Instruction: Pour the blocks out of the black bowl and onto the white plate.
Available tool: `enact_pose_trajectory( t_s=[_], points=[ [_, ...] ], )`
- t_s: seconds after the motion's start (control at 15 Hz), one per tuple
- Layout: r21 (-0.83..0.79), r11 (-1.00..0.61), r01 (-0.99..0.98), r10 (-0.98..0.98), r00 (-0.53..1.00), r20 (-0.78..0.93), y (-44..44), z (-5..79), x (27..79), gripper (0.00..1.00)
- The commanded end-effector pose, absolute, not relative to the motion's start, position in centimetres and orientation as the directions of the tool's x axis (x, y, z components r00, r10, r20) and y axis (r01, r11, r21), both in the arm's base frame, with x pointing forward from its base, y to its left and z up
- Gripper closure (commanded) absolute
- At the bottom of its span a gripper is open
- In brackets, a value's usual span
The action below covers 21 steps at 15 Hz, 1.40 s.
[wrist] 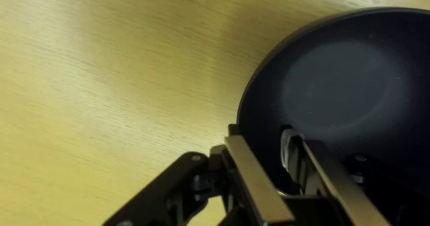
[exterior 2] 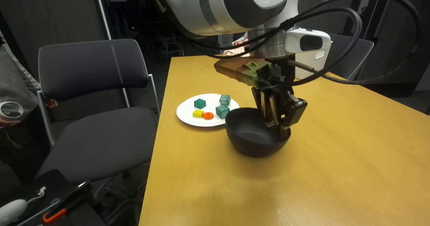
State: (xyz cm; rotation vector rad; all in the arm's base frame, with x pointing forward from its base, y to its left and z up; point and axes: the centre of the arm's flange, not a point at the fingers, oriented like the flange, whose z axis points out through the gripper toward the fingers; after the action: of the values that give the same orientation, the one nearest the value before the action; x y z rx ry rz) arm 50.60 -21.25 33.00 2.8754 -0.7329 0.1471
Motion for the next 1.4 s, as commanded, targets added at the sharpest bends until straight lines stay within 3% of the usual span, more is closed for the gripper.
enact_pose_trajectory(
  t_s=[0.0,0.27,0.33,0.8,1.33],
  points=[
    [0.145,-0.875,-0.461,-0.433,0.881,0.189,-21.5,35.0,51.2,0.33],
    [0.122,-0.892,-0.434,-0.409,0.893,0.188,-18.3,38.8,50.5,0.02],
    [0.111,-0.907,-0.407,-0.385,0.905,0.179,-16.8,39.8,50.3,0.0],
    [0.164,-0.973,-0.165,-0.146,0.982,0.123,-5.9,43.1,50.3,0.0],
    [0.179,-0.977,-0.119,-0.107,0.992,0.073,-2.6,41.9,50.5,0.0]
  ],
)
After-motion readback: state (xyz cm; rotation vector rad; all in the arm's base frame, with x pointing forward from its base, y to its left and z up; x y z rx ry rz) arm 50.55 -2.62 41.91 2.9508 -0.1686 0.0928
